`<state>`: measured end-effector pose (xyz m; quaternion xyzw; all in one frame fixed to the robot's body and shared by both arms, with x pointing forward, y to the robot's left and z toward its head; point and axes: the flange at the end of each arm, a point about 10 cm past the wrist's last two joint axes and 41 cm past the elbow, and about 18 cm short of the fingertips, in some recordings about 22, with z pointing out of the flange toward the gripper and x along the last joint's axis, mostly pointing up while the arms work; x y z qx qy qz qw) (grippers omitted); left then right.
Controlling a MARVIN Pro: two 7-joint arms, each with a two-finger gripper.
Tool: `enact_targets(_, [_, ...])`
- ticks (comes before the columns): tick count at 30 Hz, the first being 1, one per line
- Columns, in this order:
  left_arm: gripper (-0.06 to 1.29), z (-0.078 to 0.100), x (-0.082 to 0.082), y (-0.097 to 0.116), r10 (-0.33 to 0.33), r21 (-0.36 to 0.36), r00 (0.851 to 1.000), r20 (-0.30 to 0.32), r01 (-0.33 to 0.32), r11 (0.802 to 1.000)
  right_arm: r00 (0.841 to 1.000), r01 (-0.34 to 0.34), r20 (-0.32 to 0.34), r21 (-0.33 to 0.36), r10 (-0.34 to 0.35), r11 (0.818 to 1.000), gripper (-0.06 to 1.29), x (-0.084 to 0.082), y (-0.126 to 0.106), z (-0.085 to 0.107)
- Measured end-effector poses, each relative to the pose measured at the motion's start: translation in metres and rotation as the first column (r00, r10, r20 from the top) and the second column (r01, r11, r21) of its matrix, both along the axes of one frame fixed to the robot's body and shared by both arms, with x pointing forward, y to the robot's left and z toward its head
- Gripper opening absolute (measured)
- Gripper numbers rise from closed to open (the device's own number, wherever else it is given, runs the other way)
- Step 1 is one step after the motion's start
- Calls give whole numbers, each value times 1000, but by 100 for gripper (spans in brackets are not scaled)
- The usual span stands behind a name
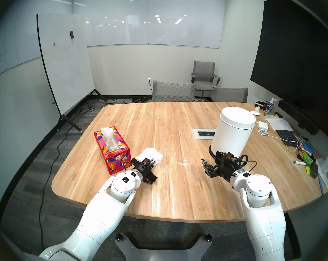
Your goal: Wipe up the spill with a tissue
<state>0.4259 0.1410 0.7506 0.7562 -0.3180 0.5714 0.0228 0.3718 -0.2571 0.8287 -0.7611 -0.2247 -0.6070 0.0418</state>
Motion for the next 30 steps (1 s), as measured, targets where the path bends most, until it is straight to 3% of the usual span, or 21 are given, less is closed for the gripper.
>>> enact_targets(4, [-2, 2, -3, -4, -11, -6, 1000, 11, 11, 1000, 1000, 0, 0, 0, 0, 1000, 123, 0, 0, 0])
enact_targets(11, [-2, -4, -21, -19, -47, -3, 999, 12, 47, 999, 1000, 0, 0, 0, 0, 1000, 123, 0, 0, 0])
enact_targets(16, [-2, -8, -27, -18, -50, 10, 999, 17, 50, 999, 1000, 0, 0, 0, 0, 1000, 123, 0, 0, 0])
enact_targets(20, [-2, -9, -19, -8, -32, 17, 999, 31, 32, 999, 1000, 0, 0, 0, 0, 1000, 123, 0, 0, 0])
enact_targets(26, [-2, -8, 5, 14, 18, 27, 999, 40, -19, 999, 1000, 0, 0, 0, 0, 1000, 123, 0, 0, 0])
enact_targets(30, [-2, -8, 9, 16, 19, 23, 999, 37, -20, 1000, 1000, 0, 0, 0, 0, 1000, 123, 0, 0, 0])
